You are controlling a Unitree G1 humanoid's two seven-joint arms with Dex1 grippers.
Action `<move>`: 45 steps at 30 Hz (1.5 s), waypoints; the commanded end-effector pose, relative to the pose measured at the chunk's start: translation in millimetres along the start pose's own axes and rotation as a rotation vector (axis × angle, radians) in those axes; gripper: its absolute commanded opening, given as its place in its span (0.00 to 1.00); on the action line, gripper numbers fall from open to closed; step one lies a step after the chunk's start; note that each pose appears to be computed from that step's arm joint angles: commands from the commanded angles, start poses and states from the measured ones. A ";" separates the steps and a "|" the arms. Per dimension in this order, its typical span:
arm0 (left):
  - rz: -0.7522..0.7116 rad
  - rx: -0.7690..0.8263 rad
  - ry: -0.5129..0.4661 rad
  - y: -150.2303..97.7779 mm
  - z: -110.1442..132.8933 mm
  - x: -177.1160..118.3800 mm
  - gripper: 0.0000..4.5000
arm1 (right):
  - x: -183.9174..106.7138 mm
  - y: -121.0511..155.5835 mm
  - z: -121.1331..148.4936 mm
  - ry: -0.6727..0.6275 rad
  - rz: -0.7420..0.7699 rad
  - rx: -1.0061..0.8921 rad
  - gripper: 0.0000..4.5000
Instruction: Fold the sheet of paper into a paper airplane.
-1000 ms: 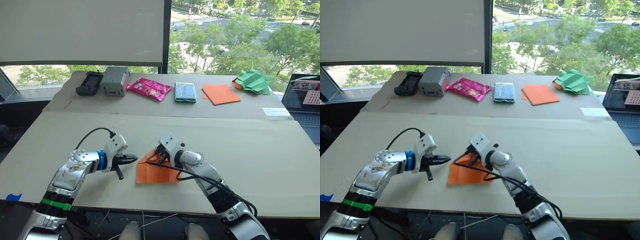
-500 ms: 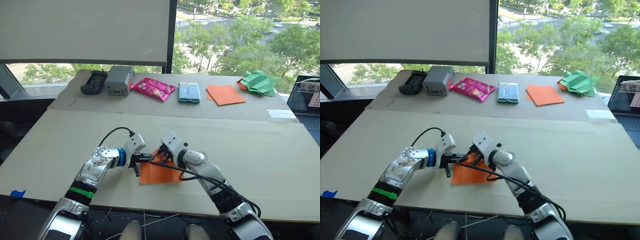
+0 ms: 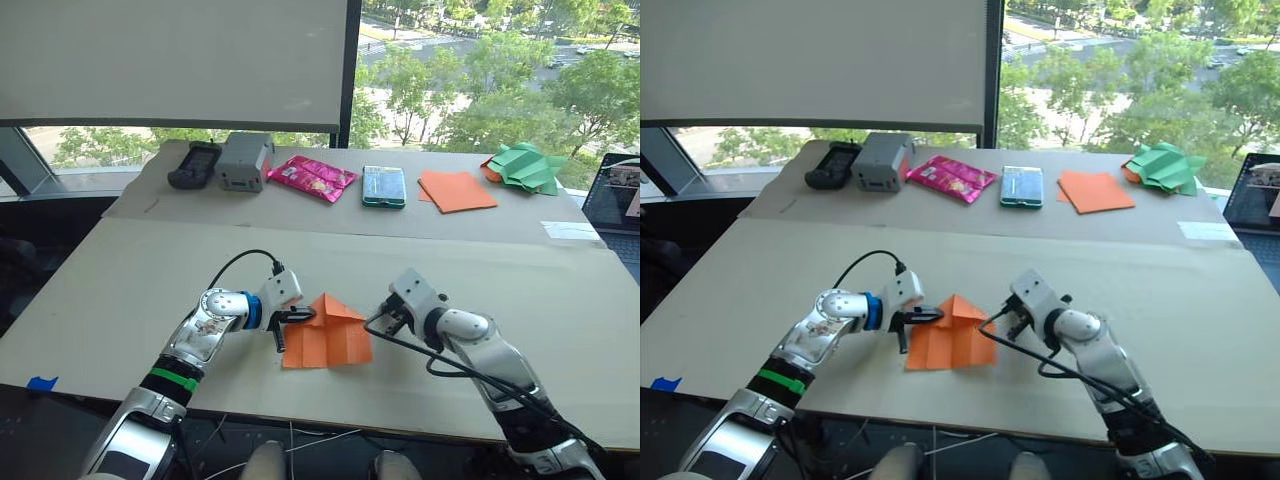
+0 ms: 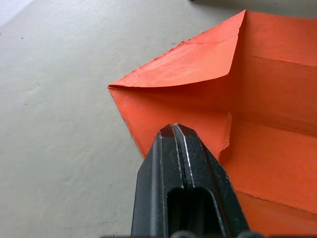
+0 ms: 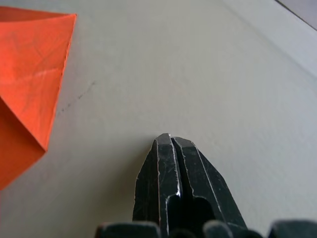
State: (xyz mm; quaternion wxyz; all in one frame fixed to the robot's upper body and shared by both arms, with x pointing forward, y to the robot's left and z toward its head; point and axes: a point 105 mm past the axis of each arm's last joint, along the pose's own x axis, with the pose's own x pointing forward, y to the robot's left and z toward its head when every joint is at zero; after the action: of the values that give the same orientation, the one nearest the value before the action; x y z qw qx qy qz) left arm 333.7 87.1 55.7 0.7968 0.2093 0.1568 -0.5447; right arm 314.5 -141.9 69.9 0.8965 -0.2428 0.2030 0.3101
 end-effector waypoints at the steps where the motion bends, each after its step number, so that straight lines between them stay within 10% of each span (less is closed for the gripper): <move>1: -0.042 -0.065 0.147 -15.5 -41.4 7.0 0.01 | -10.5 20.3 -8.4 0.004 0.117 -0.013 0.00; 19: -0.006 -0.047 0.132 -0.7 -32.2 -0.3 0.01 | 3.3 66.1 50.0 -0.298 0.306 0.204 0.00; 45: 0.006 -0.054 -0.079 7.9 39.3 -14.0 0.01 | 19.1 71.6 66.9 -0.306 0.277 0.169 0.00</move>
State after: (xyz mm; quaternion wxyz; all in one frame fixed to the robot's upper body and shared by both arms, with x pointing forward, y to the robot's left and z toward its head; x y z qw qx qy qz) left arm 337.6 84.1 85.9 0.8097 0.1641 0.1587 -0.5406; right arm 294.8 -51.6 80.0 0.8819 -0.0839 0.1473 0.4399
